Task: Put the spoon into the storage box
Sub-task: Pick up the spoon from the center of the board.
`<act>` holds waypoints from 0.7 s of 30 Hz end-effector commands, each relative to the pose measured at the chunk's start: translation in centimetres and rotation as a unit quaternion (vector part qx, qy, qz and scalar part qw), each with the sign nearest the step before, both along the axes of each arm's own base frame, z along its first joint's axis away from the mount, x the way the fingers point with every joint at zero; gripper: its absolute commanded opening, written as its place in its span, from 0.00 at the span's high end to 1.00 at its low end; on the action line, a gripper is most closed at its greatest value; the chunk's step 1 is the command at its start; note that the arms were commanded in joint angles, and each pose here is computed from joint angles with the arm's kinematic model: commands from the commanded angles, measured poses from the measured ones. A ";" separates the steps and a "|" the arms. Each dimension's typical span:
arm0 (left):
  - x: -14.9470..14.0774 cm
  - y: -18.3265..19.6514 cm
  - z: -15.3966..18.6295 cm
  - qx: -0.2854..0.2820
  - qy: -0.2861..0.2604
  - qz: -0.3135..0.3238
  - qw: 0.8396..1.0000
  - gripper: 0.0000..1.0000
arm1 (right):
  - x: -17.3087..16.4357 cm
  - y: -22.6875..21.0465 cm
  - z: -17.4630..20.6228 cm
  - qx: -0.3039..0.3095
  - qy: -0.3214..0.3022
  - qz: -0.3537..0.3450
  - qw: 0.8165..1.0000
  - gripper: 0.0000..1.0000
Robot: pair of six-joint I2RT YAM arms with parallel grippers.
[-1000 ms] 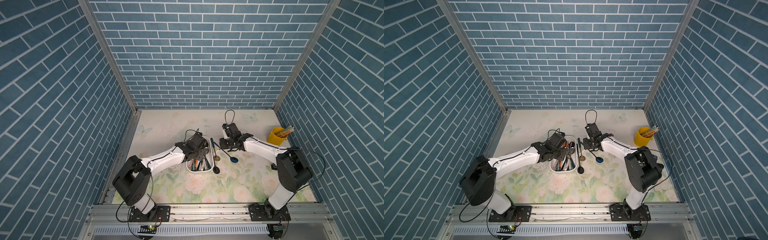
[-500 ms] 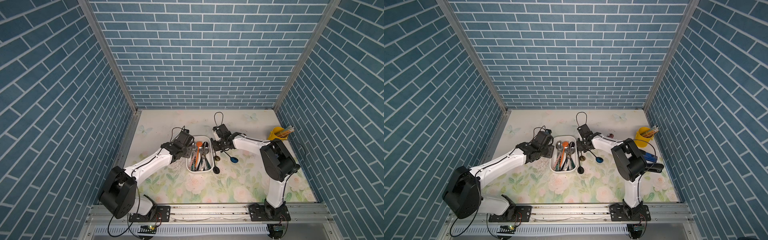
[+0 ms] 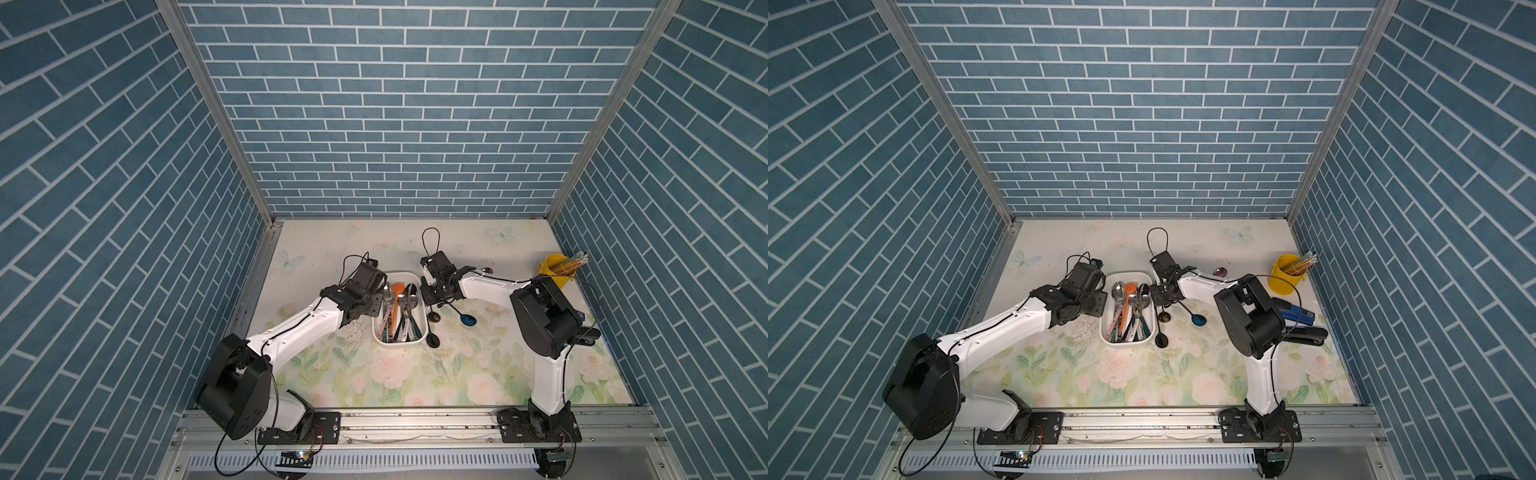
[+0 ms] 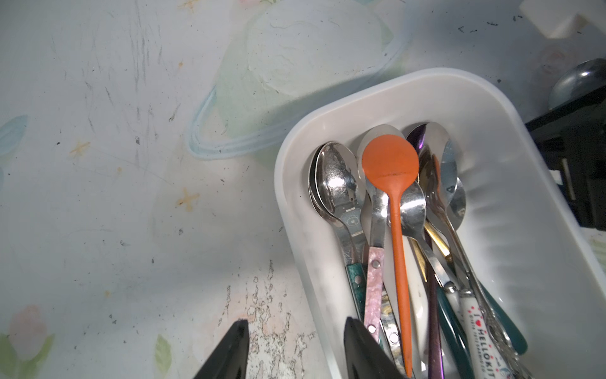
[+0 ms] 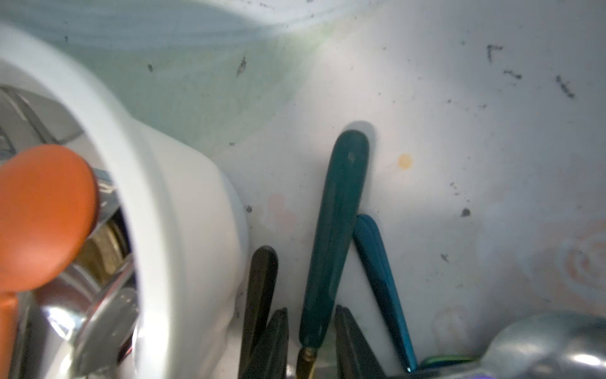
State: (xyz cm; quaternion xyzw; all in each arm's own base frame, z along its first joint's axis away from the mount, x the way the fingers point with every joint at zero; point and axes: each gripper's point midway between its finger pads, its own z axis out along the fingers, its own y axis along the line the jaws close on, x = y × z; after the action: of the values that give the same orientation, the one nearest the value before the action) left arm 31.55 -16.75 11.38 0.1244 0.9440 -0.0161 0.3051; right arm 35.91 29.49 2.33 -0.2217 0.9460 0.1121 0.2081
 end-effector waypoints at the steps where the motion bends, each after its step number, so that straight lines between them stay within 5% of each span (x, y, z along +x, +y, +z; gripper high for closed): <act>1: -0.3 0.9 -0.4 0.019 0.004 -0.002 1.000 0.47 | -1.2 -0.5 -2.1 -0.034 0.026 0.017 0.999 0.77; 11: -0.4 0.8 0.2 0.025 -0.010 -0.026 0.999 0.45 | -1.6 -0.8 -1.9 -0.046 0.023 0.032 0.998 0.88; 21: -1.1 -0.9 2.3 0.030 -0.077 -0.160 0.984 0.42 | -2.4 -0.3 4.2 -0.008 -0.006 0.091 0.996 0.94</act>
State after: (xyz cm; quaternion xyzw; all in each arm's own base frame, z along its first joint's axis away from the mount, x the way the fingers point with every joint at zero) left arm 30.45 -16.94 12.97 0.2336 0.9088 -0.0188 0.3452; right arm 34.52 29.10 3.21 -0.2721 0.9370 0.1029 0.1933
